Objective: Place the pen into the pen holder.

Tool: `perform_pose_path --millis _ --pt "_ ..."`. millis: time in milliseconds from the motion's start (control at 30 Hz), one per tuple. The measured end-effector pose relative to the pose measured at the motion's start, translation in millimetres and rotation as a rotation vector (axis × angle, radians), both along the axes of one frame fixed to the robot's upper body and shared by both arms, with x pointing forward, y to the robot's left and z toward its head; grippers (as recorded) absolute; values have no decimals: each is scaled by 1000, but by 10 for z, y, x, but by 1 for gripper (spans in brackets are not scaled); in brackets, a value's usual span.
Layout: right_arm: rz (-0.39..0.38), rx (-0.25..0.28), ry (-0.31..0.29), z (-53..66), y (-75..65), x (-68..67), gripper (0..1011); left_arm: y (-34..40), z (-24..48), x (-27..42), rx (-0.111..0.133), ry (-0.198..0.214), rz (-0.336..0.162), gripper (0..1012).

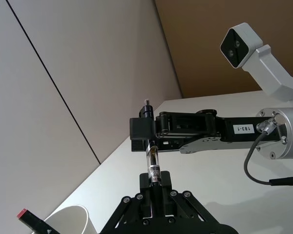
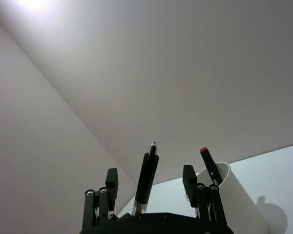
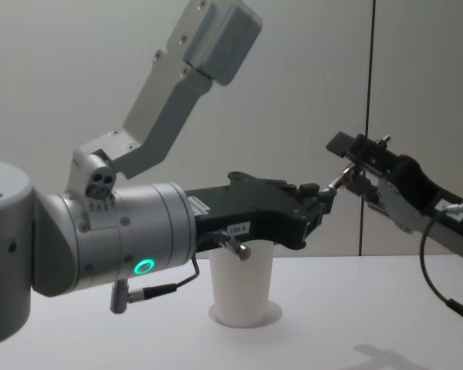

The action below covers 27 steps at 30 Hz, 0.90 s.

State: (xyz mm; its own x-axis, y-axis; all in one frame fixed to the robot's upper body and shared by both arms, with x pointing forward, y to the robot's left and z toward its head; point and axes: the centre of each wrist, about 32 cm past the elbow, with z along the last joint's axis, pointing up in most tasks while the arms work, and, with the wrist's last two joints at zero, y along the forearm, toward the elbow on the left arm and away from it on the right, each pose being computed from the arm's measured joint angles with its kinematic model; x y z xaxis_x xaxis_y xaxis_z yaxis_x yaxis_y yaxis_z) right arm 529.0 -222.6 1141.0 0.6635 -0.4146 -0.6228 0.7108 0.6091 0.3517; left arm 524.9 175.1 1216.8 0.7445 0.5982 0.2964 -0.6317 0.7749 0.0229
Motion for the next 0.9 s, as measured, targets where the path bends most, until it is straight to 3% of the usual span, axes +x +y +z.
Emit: perform_pose_path --millis 733,900 --pt "3 9 -28 55 15 35 170 0 0 0 0 0 0 139" --pt "3 5 -32 64 8 31 151 0 0 0 0 0 0 139"
